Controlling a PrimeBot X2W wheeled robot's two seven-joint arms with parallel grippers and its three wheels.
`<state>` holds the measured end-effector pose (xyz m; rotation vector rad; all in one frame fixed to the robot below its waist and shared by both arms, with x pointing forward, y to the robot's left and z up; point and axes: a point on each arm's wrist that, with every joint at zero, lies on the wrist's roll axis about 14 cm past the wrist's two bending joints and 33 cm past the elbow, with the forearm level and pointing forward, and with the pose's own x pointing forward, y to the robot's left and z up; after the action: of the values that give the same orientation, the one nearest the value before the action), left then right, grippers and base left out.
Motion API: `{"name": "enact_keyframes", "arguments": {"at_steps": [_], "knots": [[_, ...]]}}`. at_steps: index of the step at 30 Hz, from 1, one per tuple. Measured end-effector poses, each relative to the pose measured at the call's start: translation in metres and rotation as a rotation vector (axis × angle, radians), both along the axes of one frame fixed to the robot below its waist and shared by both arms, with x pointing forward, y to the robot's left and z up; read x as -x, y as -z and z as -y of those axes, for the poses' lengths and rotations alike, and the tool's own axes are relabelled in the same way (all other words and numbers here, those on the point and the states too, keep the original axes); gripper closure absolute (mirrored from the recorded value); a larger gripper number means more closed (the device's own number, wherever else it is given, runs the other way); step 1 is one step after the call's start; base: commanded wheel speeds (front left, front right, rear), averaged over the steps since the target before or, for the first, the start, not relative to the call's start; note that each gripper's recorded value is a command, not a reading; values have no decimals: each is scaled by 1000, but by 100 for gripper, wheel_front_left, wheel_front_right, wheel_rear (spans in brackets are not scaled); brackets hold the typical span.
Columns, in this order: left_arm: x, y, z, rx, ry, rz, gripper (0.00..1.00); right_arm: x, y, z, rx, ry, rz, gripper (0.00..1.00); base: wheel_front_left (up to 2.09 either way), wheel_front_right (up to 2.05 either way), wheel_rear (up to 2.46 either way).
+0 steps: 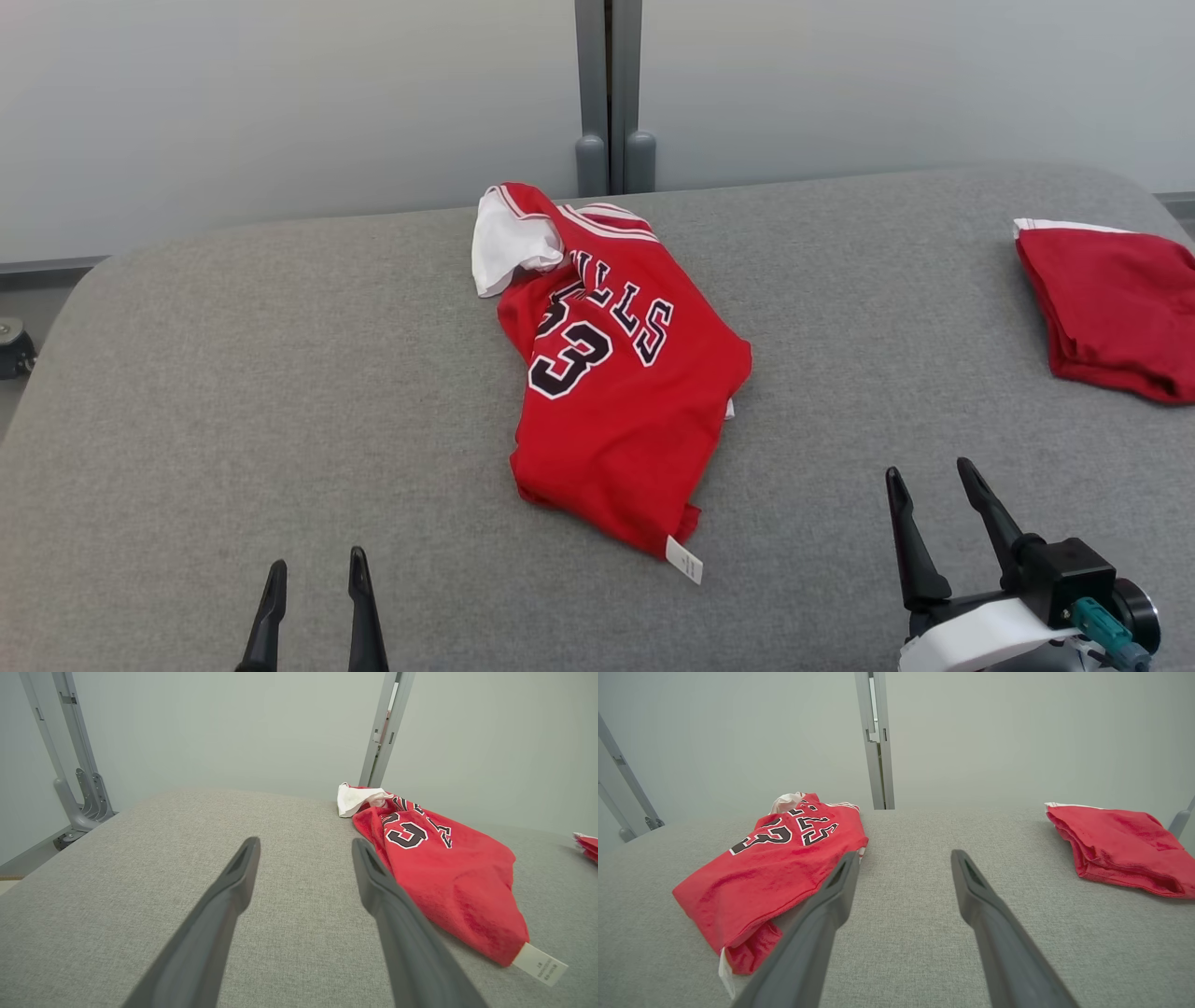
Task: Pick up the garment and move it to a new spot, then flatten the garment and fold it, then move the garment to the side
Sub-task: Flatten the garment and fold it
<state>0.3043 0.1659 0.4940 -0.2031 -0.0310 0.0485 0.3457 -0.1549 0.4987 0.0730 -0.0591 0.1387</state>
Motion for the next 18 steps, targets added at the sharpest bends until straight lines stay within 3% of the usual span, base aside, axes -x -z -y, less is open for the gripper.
{"name": "enact_keyframes", "arguments": {"at_steps": [18], "knots": [[0,3,6,1,24,-8,0,0,0,4,-3,12,1,0,0,0,0]]}}
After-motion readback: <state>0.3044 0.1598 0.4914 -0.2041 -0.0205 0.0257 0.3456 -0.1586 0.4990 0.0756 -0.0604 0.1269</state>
